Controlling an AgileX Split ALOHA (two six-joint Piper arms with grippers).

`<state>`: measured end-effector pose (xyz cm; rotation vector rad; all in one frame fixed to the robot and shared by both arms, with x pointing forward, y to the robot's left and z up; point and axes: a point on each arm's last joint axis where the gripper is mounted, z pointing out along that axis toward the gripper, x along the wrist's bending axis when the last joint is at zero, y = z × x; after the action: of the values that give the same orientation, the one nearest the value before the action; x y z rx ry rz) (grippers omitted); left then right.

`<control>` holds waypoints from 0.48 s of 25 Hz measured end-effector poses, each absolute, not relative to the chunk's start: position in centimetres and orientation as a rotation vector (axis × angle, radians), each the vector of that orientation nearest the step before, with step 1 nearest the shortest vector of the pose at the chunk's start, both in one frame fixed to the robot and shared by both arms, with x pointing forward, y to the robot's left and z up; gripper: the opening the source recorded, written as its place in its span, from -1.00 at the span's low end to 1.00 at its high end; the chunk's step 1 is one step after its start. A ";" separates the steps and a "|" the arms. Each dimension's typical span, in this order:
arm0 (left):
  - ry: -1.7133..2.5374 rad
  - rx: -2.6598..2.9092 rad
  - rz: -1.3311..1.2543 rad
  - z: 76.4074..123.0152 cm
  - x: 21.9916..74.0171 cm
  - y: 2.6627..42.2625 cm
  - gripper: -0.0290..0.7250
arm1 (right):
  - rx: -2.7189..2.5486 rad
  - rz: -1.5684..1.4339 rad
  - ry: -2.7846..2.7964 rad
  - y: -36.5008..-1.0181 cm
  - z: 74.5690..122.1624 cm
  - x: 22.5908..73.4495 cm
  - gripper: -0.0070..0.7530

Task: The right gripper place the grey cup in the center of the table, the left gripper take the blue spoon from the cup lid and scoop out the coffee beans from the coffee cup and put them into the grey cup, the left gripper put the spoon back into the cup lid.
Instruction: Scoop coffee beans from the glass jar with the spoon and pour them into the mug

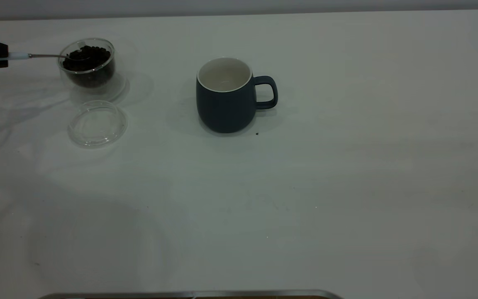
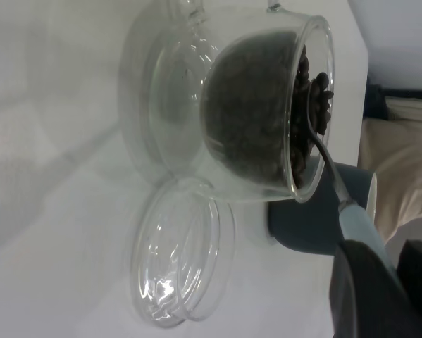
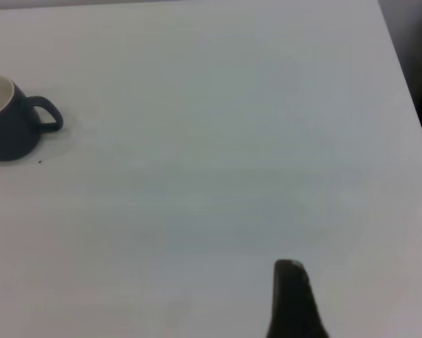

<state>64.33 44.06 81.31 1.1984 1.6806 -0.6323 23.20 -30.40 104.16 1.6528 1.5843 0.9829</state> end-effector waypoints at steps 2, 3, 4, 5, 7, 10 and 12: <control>1.682 1.197 -0.634 81.3 64.3 44.1 -0.57 | 1.653 0.983 1.584 -30.4 104.2 23.2 0.42; 1.683 1.196 -0.634 81.3 64.3 44.1 -0.57 | 1.653 0.983 1.584 -30.4 104.2 23.2 0.42; 1.683 1.193 -0.634 81.3 64.3 44.1 -0.57 | 1.653 0.983 1.584 -30.4 104.2 23.2 0.42; 1.683 1.191 -0.633 81.4 64.4 44.1 -0.57 | 1.653 0.983 1.584 -30.4 104.2 23.2 0.42; 1.682 1.191 -0.631 81.5 64.4 44.1 -0.57 | 1.653 0.983 1.584 -30.4 104.2 23.2 0.42; 1.678 1.195 -0.621 81.9 64.5 44.1 -0.57 | 1.653 0.983 1.584 -30.4 104.2 23.2 0.42; 1.673 1.201 -0.610 82.4 64.5 44.2 -0.57 | 1.653 0.983 1.584 -30.4 104.2 23.2 0.42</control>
<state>64.53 44.16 82.40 1.2014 1.6729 -0.6105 23.20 -30.40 104.16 1.6528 1.5843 0.9829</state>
